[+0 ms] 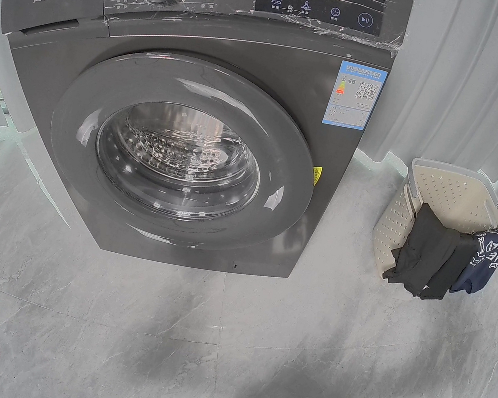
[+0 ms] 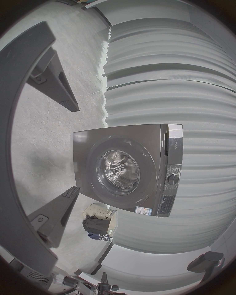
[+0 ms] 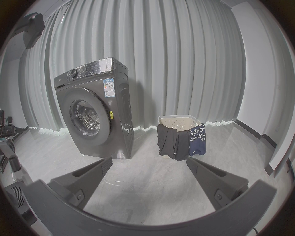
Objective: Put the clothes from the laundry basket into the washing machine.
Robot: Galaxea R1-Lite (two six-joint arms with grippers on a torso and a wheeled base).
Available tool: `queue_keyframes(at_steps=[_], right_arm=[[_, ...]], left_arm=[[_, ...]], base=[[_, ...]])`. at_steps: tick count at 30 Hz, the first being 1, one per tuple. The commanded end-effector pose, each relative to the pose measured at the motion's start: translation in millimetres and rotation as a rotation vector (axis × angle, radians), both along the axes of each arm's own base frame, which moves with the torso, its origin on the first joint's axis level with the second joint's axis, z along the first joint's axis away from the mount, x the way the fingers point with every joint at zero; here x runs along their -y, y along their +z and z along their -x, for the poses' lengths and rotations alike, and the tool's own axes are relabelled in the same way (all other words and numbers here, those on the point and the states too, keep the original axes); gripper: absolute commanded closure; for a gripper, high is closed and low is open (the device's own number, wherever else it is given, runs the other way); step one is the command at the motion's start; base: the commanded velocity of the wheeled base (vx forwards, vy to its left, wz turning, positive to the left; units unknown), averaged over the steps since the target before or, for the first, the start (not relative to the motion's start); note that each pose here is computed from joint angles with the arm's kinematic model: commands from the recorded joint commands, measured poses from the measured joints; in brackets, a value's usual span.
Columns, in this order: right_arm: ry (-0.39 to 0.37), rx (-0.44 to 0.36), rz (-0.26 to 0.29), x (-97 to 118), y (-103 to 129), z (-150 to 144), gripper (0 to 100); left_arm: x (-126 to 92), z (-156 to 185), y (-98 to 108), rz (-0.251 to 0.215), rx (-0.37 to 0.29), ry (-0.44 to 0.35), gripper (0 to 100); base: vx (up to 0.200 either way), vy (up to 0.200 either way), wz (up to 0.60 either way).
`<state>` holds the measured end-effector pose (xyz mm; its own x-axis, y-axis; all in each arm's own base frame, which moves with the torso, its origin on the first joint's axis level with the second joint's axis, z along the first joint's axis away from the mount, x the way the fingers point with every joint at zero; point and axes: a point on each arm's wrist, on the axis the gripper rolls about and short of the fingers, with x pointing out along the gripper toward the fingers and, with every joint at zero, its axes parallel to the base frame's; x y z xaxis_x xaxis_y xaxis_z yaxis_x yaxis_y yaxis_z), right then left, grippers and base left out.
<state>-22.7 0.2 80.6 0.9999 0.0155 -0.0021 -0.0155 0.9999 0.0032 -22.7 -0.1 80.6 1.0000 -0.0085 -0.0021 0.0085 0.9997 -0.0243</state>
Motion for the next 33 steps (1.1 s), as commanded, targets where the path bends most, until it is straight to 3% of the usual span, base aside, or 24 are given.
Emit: queue_keyframes(at_steps=[1, 5, 12, 18, 29, 33], right_arm=[[0.001, 0.002, 0.0, 0.0, -4.9, 0.2, 0], [0.0, 0.002, 0.0, 0.0, -4.9, 0.2, 0], [-0.002, 0.002, -0.001, 0.0, -4.9, 0.2, 0], [-0.003, 0.002, -0.001, 0.1, -4.9, 0.2, 0], [-0.003, 0.002, -0.001, 0.1, -4.9, 0.2, 0], [-0.003, 0.002, -0.001, 0.1, -4.9, 0.2, 0]], left_arm=[[0.0, 0.2, -4.9, 0.0, 0.002, -0.001, 0], [0.0, 0.2, -4.7, 0.0, 0.004, -0.001, 0], [0.0, 0.2, -4.9, 0.0, 0.002, 0.001, 0], [0.0, 0.2, -4.9, 0.002, 0.002, -0.001, 0], [0.0, 0.2, -4.9, 0.0, 0.002, 0.001, 0], [0.0, 0.2, -4.9, 0.0, 0.002, -0.001, 0]], base=[[0.0, 0.2, 0.0], [0.0, 0.2, 0.0], [0.0, 0.0, 0.0], [0.0, 0.0, 0.6], [0.0, 0.0, 0.0], [0.0, 0.2, 0.0]])
